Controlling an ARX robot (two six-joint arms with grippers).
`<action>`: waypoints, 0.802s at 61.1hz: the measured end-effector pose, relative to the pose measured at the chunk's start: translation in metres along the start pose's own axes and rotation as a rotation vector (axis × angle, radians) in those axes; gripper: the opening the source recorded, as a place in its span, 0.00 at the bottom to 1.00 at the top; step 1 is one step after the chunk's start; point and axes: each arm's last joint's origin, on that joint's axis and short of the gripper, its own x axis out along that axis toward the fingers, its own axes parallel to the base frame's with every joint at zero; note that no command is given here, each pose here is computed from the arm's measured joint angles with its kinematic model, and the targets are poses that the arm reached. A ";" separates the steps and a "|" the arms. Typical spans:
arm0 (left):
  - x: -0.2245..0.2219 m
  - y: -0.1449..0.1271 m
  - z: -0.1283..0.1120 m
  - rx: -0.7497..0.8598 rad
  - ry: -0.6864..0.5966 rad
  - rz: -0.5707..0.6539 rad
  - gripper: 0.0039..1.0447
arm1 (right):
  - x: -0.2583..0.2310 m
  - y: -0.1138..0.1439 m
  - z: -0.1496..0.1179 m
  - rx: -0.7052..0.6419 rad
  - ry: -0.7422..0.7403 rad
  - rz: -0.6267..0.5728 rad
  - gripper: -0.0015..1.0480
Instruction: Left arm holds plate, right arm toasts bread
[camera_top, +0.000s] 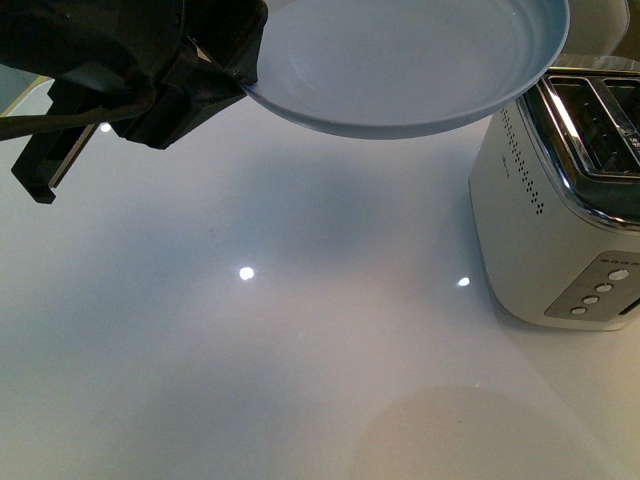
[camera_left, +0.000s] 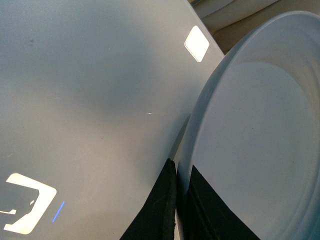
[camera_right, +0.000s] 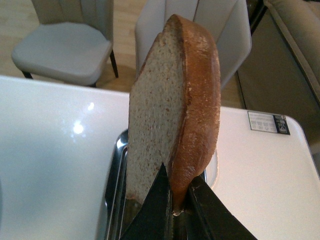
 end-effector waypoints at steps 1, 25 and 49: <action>0.000 0.000 0.000 0.000 0.000 0.001 0.02 | 0.001 0.001 -0.002 -0.003 0.005 0.001 0.02; 0.000 0.003 -0.001 0.000 0.003 0.007 0.02 | 0.019 0.010 -0.037 -0.026 0.110 -0.002 0.02; 0.000 0.003 -0.002 0.001 0.008 0.007 0.02 | 0.034 0.016 -0.055 -0.042 0.165 -0.018 0.02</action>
